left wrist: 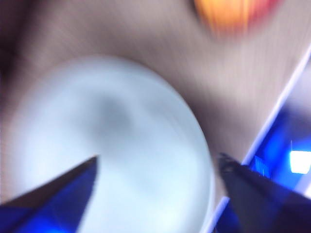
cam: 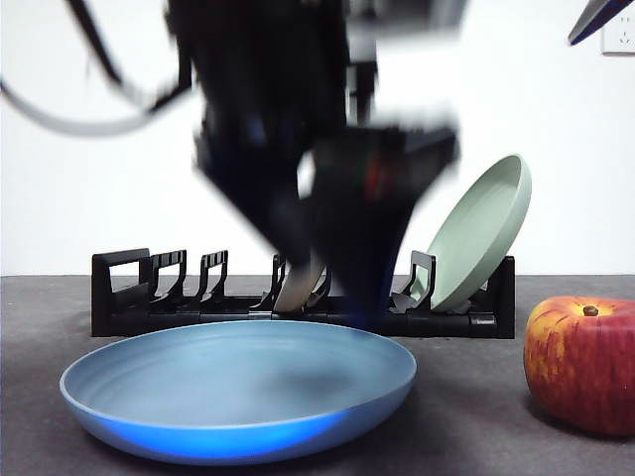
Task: Take the blue plate from the plate rack,put the plate on the table,take the apple from the table,put the apple in the plate
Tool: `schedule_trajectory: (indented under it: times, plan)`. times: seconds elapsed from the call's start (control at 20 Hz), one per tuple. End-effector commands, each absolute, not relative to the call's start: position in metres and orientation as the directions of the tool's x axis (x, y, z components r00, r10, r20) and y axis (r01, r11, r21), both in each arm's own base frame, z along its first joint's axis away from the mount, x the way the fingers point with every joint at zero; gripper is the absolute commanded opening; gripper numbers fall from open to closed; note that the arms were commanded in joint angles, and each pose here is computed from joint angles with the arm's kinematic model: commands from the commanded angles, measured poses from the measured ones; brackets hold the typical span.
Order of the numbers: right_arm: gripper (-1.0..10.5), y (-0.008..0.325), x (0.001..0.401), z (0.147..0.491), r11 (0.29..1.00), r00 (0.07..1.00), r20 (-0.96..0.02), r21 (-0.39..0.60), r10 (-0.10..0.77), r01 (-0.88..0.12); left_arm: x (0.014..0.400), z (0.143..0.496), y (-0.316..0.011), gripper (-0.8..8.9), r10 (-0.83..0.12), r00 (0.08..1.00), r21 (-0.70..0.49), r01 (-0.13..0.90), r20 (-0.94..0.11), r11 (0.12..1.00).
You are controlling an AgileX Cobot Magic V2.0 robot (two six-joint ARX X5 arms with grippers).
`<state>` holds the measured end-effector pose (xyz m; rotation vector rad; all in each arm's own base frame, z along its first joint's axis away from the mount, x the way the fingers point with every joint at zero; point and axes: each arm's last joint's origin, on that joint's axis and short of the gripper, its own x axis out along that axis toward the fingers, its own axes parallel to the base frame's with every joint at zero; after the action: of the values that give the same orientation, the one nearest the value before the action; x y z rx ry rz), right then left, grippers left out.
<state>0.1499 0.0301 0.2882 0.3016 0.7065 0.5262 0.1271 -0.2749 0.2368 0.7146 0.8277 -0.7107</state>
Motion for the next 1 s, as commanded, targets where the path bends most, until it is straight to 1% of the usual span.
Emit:
schedule_trajectory:
  times: [0.05, 0.1, 0.2, 0.3, 0.35, 0.4, 0.45, 0.5, 0.55, 0.6, 0.65, 0.7, 0.75, 0.85, 0.9, 0.95, 1.0]
  plan:
    - [4.4, 0.039, 0.149, 0.286, 0.813, 0.591, -0.558, 0.426, 0.582, -0.398, 0.122, 0.290, -0.257, 5.02, -0.376, 0.582, 0.269, 0.735, -0.721, 0.622]
    - [4.4, 0.045, 0.149, 0.284, 0.808, 0.567, -0.576, 0.421, 0.589, -0.412, 0.118, 0.312, -0.245, 5.02, -0.414, 0.621, 0.257, 0.712, -0.666, 0.653]
    - [4.4, 0.056, 0.149, 0.277, 0.825, 0.527, -0.638, 0.386, 0.562, -0.413, 0.111, 0.354, -0.216, 5.02, -0.490, 0.674, 0.205, 0.680, -0.553, 0.704]
    - [4.4, 0.069, 0.150, 0.267, 0.845, 0.464, -0.721, 0.336, 0.515, -0.415, 0.102, 0.387, -0.184, 5.02, -0.538, 0.719, 0.150, 0.650, -0.440, 0.745]
    - [4.4, 0.077, 0.152, 0.260, 0.859, 0.437, -0.763, 0.298, 0.477, -0.417, 0.098, 0.400, -0.169, 5.02, -0.553, 0.737, 0.126, 0.637, -0.389, 0.761]
    - [4.4, 0.083, 0.153, 0.254, 0.879, 0.426, -0.802, 0.240, 0.419, -0.413, 0.093, 0.409, -0.156, 5.02, -0.560, 0.752, 0.108, 0.626, -0.348, 0.773]
    - [4.4, 0.091, 0.155, 0.247, 0.894, 0.415, -0.838, 0.175, 0.355, -0.412, 0.088, 0.418, -0.142, 5.02, -0.550, 0.779, 0.095, 0.599, -0.300, 0.795]
    - [4.4, 0.099, 0.157, 0.240, 0.893, 0.388, -0.863, 0.143, 0.324, -0.426, 0.084, 0.423, -0.130, 5.02, -0.529, 0.807, 0.091, 0.567, -0.264, 0.819]
    - [4.4, 0.107, 0.159, 0.233, 0.884, 0.350, -0.883, 0.136, 0.312, -0.446, 0.079, 0.428, -0.119, 5.02, -0.500, 0.835, 0.086, 0.529, -0.230, 0.844]
    - [4.4, 0.113, 0.162, 0.225, 0.885, 0.325, -0.904, 0.111, 0.279, -0.452, 0.076, 0.431, -0.110, 5.02, -0.473, 0.857, 0.081, 0.496, -0.205, 0.864]
    - [4.4, 0.118, 0.165, 0.217, 0.892, 0.315, -0.924, 0.058, 0.218, -0.448, 0.073, 0.433, -0.103, 5.02, -0.456, 0.871, 0.074, 0.475, -0.184, 0.877]
    - [4.4, 0.122, 0.168, 0.208, 0.894, 0.302, -0.939, 0.011, 0.163, -0.447, 0.069, 0.436, -0.096, 5.02, -0.450, 0.878, 0.064, 0.465, -0.166, 0.883]
    - [4.4, 0.126, 0.171, 0.200, 0.893, 0.281, -0.950, -0.008, 0.133, -0.450, 0.066, 0.437, -0.091, 5.02, -0.452, 0.879, 0.057, 0.464, -0.156, 0.884]
    - [4.3, 0.131, 0.177, 0.188, 0.892, 0.247, -0.963, -0.016, 0.108, -0.452, 0.063, 0.437, -0.084, 5.02, -0.452, 0.879, 0.053, 0.464, -0.150, 0.884]
    - [3.9, 0.132, 0.179, 0.186, 0.892, 0.245, -0.964, -0.016, 0.107, -0.451, 0.062, 0.437, -0.082, 5.02, -0.451, 0.879, 0.056, 0.464, -0.155, 0.884]
    - [2.6, 0.132, 0.180, 0.186, 0.892, 0.251, -0.961, -0.014, 0.112, -0.452, 0.062, 0.436, -0.082, 5.02, -0.449, 0.878, 0.063, 0.464, -0.166, 0.884]
    - [0.9, 0.134, 0.181, 0.187, 0.891, 0.261, -0.957, -0.009, 0.124, -0.454, 0.062, 0.434, -0.082, 5.01, -0.447, 0.877, 0.071, 0.464, -0.177, 0.883]
